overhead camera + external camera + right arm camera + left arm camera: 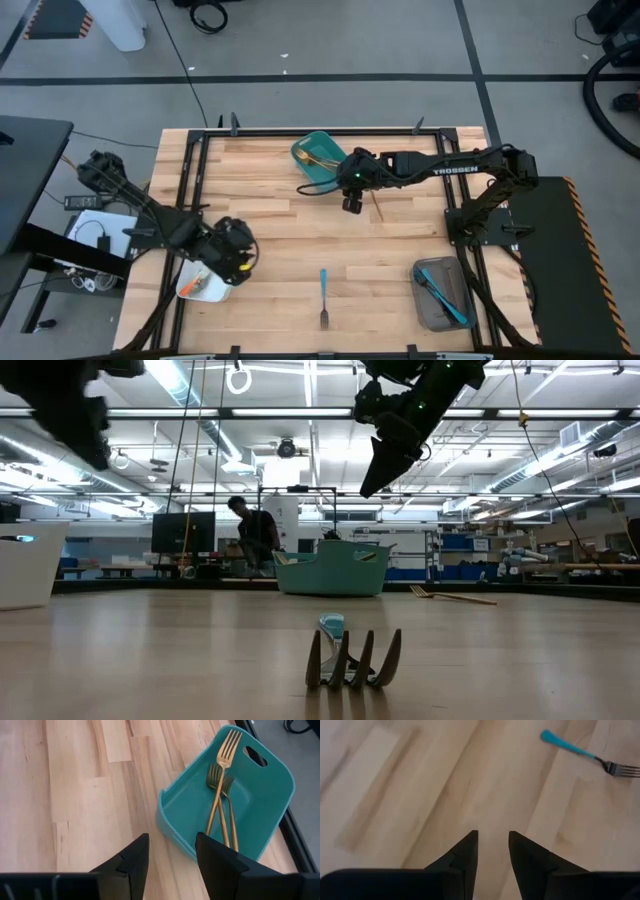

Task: Sort silverware by color (type)
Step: Put the gold fork into the green bin

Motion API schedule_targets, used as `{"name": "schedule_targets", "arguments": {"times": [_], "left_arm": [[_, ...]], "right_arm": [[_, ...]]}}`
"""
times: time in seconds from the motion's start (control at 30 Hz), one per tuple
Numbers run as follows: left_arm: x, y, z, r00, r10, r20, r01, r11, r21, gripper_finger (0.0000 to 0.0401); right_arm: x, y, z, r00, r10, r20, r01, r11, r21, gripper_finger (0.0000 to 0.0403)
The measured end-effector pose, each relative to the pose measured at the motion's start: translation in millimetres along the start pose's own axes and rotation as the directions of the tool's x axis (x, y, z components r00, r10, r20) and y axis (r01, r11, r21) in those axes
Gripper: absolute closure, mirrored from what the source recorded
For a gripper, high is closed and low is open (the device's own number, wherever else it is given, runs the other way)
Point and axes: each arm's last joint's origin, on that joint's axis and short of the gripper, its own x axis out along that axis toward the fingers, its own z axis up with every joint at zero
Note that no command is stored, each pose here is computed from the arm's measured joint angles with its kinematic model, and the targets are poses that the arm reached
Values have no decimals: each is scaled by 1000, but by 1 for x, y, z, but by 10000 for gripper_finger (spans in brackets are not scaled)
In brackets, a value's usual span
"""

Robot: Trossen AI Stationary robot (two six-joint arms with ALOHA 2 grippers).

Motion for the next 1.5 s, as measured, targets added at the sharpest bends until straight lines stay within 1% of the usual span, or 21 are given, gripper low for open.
{"name": "schedule_targets", "arguments": {"times": [0.13, 0.27, 0.53, 0.7, 0.77, 0.97, 1.1, 1.33, 1.5], "left_arm": [[15, -3, 10, 999, 14, 29, -17, 993, 118, 285], [29, -3, 20, 999, 29, 44, -37, 978, 206, 285], [51, -1, 36, 996, 53, 71, -75, 930, 359, 285], [62, 1, 45, 994, 58, 92, -91, 906, 414, 285], [67, 1, 48, 993, 57, 102, -97, 886, 454, 285], [77, -4, 57, 987, 17, 160, -109, 801, 588, 285], [78, -8, 61, 979, -18, 202, -124, 737, 664, 285], [76, -13, 67, 964, -68, 258, -154, 648, 746, 285], [75, -16, 70, 954, -126, 271, -143, 604, 784, 285]], "right_arm": [[-1, 3, 1, 1000, 5, 6, -5, 999, 33, 236], [-2, 7, 1, 1000, 14, 8, -14, 999, 47, 236], [-5, 21, 0, 999, 40, 9, -40, 999, 21, 236], [-7, 30, -2, 998, 58, -13, -58, 998, 38, 236], [-8, 34, -4, 998, 65, -23, -64, 997, 37, 236], [-12, 46, -10, 996, 59, -68, -57, 998, 31, 236], [-15, 54, -15, 991, 73, -111, -69, 997, 39, 236], [-19, 66, -18, 988, 91, -122, -90, 996, 20, 236], [-20, 65, -19, 992, 27, -125, -28, 1000, -7, 236]]}}
